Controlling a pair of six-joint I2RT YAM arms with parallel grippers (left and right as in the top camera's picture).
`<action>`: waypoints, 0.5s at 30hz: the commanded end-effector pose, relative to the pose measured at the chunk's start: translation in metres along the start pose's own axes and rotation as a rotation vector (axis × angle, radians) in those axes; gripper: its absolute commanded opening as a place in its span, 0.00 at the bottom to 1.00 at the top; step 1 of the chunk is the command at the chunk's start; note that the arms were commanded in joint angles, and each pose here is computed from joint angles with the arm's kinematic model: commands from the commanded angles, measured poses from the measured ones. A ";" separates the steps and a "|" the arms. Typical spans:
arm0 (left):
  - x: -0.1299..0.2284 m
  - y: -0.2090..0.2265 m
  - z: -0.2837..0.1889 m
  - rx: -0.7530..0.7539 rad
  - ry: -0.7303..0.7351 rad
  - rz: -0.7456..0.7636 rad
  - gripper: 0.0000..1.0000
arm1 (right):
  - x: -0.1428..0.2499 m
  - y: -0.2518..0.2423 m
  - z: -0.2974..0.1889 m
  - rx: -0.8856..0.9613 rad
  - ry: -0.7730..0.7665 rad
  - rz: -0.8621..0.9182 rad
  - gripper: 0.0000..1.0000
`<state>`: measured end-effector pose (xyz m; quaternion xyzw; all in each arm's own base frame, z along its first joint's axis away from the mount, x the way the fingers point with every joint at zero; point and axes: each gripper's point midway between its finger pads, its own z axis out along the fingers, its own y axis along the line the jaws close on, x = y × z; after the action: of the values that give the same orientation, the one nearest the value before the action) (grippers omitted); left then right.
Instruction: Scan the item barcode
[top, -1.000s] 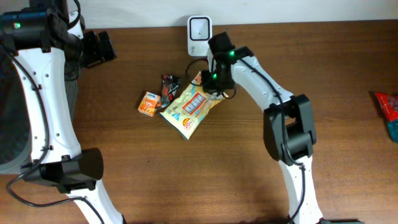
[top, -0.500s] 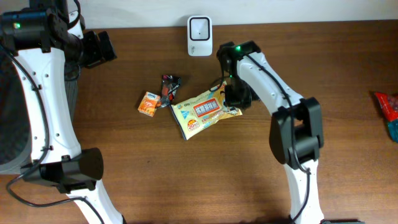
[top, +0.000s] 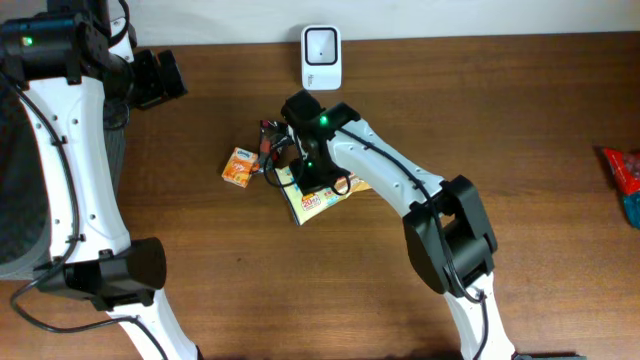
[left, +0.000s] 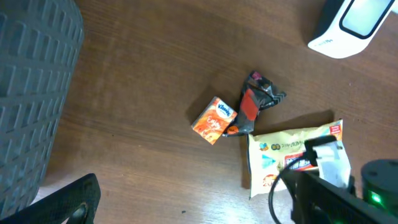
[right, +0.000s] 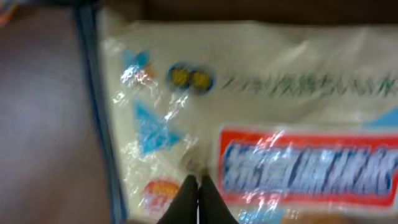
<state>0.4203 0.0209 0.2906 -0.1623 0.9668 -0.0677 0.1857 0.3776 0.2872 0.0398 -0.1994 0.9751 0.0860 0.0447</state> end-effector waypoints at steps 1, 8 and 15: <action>0.000 -0.001 -0.003 0.011 -0.005 0.011 0.99 | -0.006 -0.042 0.020 0.126 -0.022 0.140 0.04; 0.000 -0.001 -0.003 0.011 -0.005 0.011 0.99 | -0.004 -0.129 0.013 0.253 -0.047 0.478 0.04; 0.000 -0.001 -0.003 0.011 -0.005 0.011 0.99 | -0.065 -0.072 -0.011 -0.180 -0.174 0.492 0.04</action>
<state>0.4204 0.0209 0.2906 -0.1623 0.9667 -0.0677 0.1858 0.4658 0.2128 0.0302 0.0573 0.9854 0.1168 0.1100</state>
